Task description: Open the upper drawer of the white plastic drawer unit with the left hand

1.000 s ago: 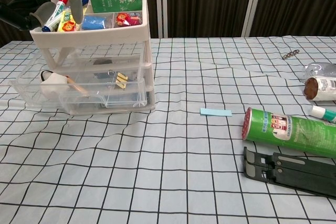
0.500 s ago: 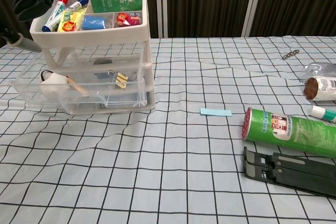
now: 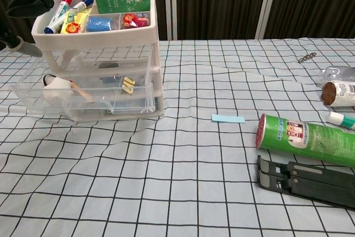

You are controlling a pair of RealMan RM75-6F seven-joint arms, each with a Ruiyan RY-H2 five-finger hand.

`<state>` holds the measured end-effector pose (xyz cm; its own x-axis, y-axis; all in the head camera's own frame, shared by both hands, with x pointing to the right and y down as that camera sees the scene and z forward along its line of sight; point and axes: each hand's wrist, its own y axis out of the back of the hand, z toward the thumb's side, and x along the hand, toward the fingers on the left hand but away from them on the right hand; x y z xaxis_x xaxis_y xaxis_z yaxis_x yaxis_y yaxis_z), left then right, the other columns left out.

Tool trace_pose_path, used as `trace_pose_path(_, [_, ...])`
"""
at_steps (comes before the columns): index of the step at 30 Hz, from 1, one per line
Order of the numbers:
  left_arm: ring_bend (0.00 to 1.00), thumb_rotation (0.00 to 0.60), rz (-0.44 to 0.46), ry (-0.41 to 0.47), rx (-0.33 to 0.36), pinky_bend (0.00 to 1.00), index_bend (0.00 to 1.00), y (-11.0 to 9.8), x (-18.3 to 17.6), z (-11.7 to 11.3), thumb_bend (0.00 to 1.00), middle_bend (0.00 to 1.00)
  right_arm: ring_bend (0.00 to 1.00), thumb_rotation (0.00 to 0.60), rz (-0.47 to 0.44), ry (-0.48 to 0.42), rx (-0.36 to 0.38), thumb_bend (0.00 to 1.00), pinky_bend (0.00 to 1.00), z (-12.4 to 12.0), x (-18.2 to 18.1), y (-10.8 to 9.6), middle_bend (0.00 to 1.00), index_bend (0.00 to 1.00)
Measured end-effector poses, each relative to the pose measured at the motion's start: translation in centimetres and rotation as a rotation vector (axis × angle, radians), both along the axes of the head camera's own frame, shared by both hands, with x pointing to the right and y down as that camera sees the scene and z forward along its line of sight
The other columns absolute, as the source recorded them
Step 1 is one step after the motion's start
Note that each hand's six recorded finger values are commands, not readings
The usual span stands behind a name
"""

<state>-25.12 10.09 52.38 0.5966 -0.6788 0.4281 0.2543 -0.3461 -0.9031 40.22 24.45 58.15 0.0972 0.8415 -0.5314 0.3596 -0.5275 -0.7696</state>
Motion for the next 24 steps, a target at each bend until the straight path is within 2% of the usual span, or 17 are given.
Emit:
trace_pose_path(8, [0.72, 0.6, 0.057, -0.049, -0.023, 0.6, 0.06, 0.6, 0.0, 0.9, 0.0, 0.83, 0.0, 0.6, 0.0, 0.0, -0.001, 0.11, 0.0, 0.0, 0.0, 0.0, 0.0, 0.01])
trace_pose_path(24, [0.72, 0.6, 0.109, -0.113, 0.042, 0.6, 0.04, 0.7, -0.7, 2.8, 0.0, 0.83, 0.0, 0.6, -0.002, 0.001, -0.002, 0.11, 0.0, 0.1, 0.0, 0.1, 0.0, 0.01])
